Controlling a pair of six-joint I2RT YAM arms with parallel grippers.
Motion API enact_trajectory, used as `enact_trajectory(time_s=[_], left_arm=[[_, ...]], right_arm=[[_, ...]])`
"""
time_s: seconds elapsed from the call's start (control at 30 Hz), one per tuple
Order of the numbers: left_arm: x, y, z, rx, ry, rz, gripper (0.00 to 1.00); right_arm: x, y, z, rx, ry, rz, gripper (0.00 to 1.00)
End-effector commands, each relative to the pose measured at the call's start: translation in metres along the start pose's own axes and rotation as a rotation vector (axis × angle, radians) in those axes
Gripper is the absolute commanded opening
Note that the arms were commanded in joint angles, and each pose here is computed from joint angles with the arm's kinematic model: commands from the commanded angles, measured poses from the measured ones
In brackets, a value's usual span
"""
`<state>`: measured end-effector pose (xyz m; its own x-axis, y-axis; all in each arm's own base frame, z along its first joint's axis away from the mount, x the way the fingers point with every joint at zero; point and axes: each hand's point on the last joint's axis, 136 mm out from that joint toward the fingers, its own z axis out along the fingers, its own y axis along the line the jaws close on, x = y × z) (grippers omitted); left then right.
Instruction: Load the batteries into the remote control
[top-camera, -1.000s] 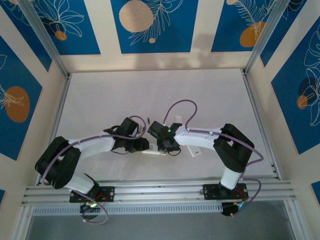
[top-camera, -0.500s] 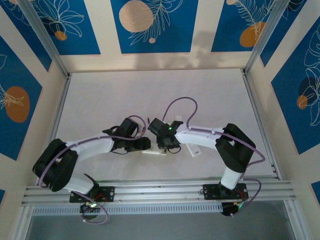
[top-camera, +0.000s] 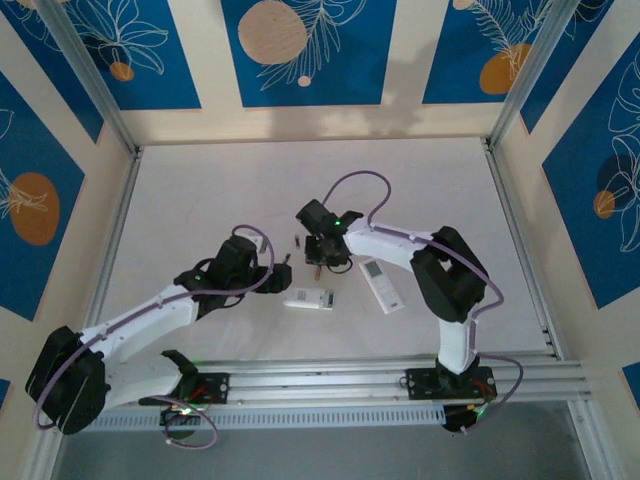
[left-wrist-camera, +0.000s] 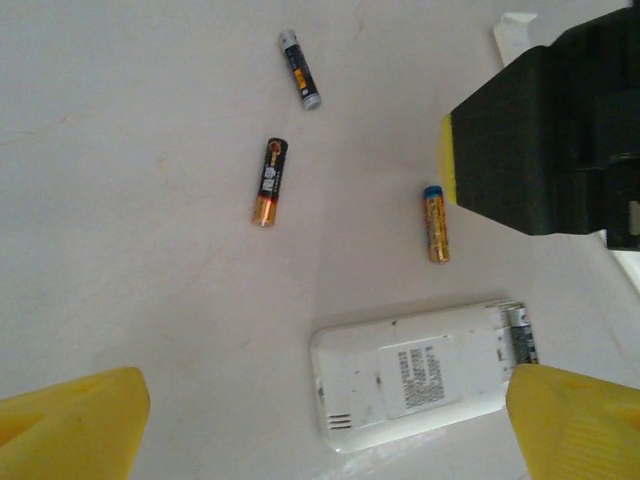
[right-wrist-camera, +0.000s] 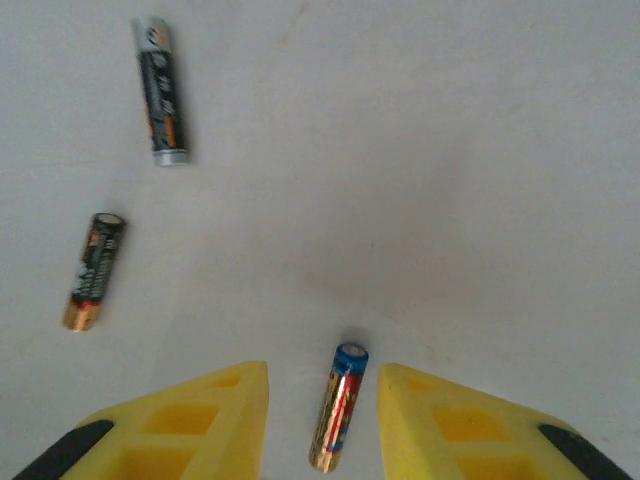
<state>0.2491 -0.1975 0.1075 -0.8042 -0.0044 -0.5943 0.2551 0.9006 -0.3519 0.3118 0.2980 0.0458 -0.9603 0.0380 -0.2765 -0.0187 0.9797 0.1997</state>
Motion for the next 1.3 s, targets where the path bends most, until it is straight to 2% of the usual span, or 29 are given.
enact_trajectory(time_s=[0.0,0.17,0.33,0.47,0.63,0.77,0.87,1.0,1.13,1.27], left_arm=[[0.0,0.003,0.0,-0.017,-0.02,0.039,0.93],[0.001,0.002,0.003,-0.011,-0.021,0.042,0.93],[0.002,0.003,0.005,-0.012,-0.009,0.043,0.94],[0.005,0.005,0.006,-0.02,-0.004,0.042,0.94],[0.002,0.004,0.005,-0.018,-0.015,0.047,0.94],[-0.001,0.003,0.003,-0.013,-0.032,0.054,0.94],[-0.002,0.002,0.003,-0.004,-0.043,0.057,0.95],[-0.003,0.0,0.003,0.011,-0.052,0.056,0.95],[-0.003,-0.003,0.006,0.029,-0.048,0.048,0.95],[-0.001,-0.005,0.006,0.037,-0.042,0.042,0.96]], right_arm=[[0.011,-0.005,0.007,0.045,0.051,-0.013,0.35],[0.018,-0.008,0.018,0.084,0.063,-0.022,0.32],[0.021,-0.01,0.025,0.104,0.076,-0.011,0.19],[0.014,-0.007,0.012,0.081,0.035,-0.015,0.11],[-0.002,0.001,-0.026,-0.022,-0.145,-0.057,0.08],[0.007,0.007,-0.057,-0.126,-0.341,-0.177,0.09],[0.022,-0.001,-0.071,-0.15,-0.398,-0.208,0.09],[0.042,-0.01,-0.085,-0.16,-0.405,-0.18,0.09],[0.065,-0.021,-0.087,-0.129,-0.327,-0.069,0.09],[0.082,-0.015,-0.085,-0.128,-0.292,-0.041,0.09]])
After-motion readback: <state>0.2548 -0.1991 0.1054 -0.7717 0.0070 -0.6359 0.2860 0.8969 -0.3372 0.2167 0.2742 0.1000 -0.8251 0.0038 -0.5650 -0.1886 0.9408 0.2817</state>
